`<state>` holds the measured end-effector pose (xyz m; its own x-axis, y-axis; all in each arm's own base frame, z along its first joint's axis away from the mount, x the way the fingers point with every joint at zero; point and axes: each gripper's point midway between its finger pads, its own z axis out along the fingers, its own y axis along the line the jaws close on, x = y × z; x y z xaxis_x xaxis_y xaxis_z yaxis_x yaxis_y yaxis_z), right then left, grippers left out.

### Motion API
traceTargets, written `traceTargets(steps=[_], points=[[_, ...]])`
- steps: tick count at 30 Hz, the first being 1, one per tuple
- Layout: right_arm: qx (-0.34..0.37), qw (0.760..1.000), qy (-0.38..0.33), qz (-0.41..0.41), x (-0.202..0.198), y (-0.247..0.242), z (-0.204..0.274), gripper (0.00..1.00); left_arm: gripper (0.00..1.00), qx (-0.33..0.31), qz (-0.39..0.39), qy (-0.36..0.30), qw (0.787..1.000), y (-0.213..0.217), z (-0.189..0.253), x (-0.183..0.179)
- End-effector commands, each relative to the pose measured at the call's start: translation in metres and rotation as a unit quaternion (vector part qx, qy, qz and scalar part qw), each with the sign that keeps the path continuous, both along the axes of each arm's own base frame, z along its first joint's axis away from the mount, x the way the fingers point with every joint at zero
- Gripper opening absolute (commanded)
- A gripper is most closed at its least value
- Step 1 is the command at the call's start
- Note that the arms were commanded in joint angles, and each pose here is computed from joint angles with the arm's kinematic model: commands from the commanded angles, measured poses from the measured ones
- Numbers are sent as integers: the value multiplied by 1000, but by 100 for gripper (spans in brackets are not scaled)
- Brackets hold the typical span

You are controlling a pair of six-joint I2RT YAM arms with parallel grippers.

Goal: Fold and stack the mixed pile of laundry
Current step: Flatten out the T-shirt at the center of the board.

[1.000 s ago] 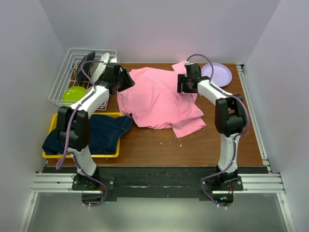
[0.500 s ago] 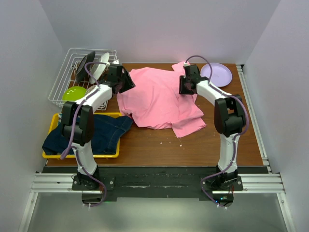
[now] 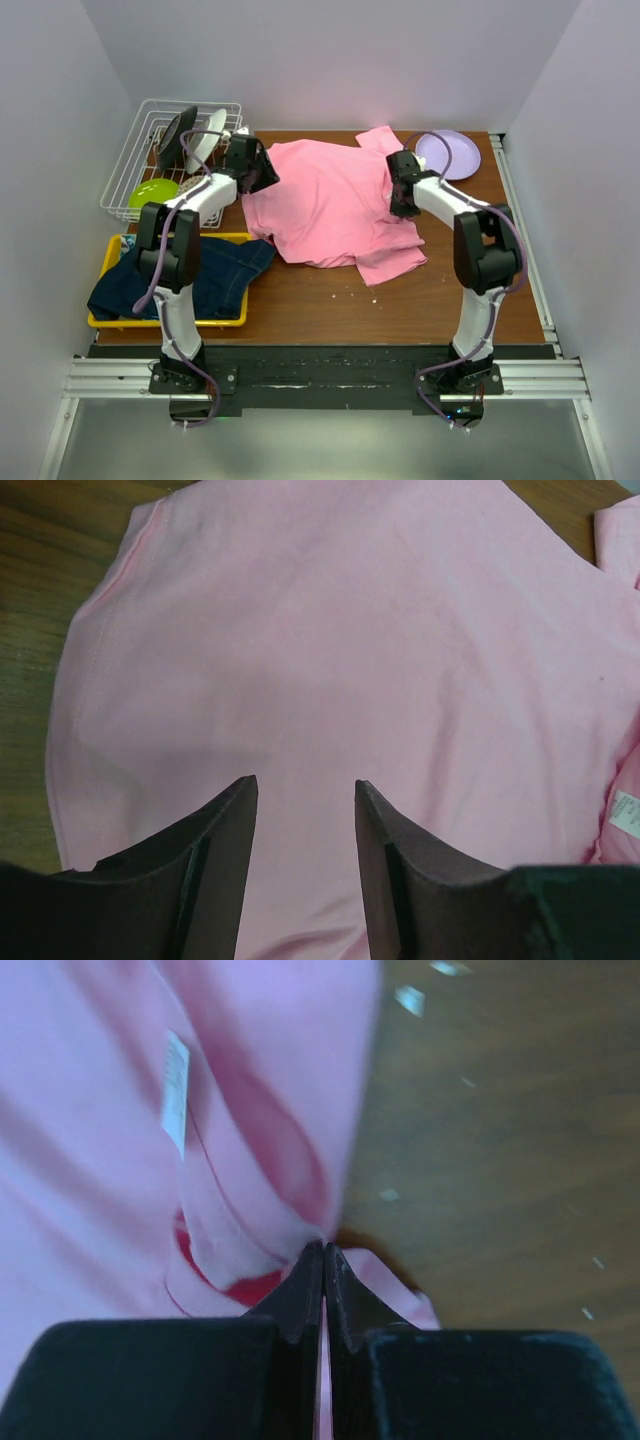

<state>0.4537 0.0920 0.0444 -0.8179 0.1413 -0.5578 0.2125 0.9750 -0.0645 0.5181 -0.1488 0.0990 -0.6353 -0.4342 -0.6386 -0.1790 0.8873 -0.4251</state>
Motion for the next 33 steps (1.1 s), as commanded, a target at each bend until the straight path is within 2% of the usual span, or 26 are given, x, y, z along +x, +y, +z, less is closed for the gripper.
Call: traceTargets(steps=[1, 10, 15, 28, 29, 31, 33], points=[[-55, 992, -27, -107, -42, -50, 44, 0, 48, 5, 6, -46, 999, 4, 16, 27], [-102, 974, 30, -201, -95, -113, 16, 0, 46, -6, -12, -45, 999, -6, 1, 36], [-74, 970, 41, -228, -89, -136, 5, 0, 45, -3, -17, -46, 999, -8, -1, 39], [-24, 948, 27, -317, -63, -205, 8, 1, 46, 27, -19, -73, 997, -2, 30, 68], [-26, 945, 28, -325, -64, -210, 9, 10, 46, 33, -19, -73, 997, -1, 30, 70], [-19, 946, 24, -324, -61, -209, 10, 15, 47, 44, -12, -75, 996, 5, 31, 76], [-13, 948, 12, -316, -60, -204, 14, 40, 47, 50, -7, -78, 996, 8, 29, 82]])
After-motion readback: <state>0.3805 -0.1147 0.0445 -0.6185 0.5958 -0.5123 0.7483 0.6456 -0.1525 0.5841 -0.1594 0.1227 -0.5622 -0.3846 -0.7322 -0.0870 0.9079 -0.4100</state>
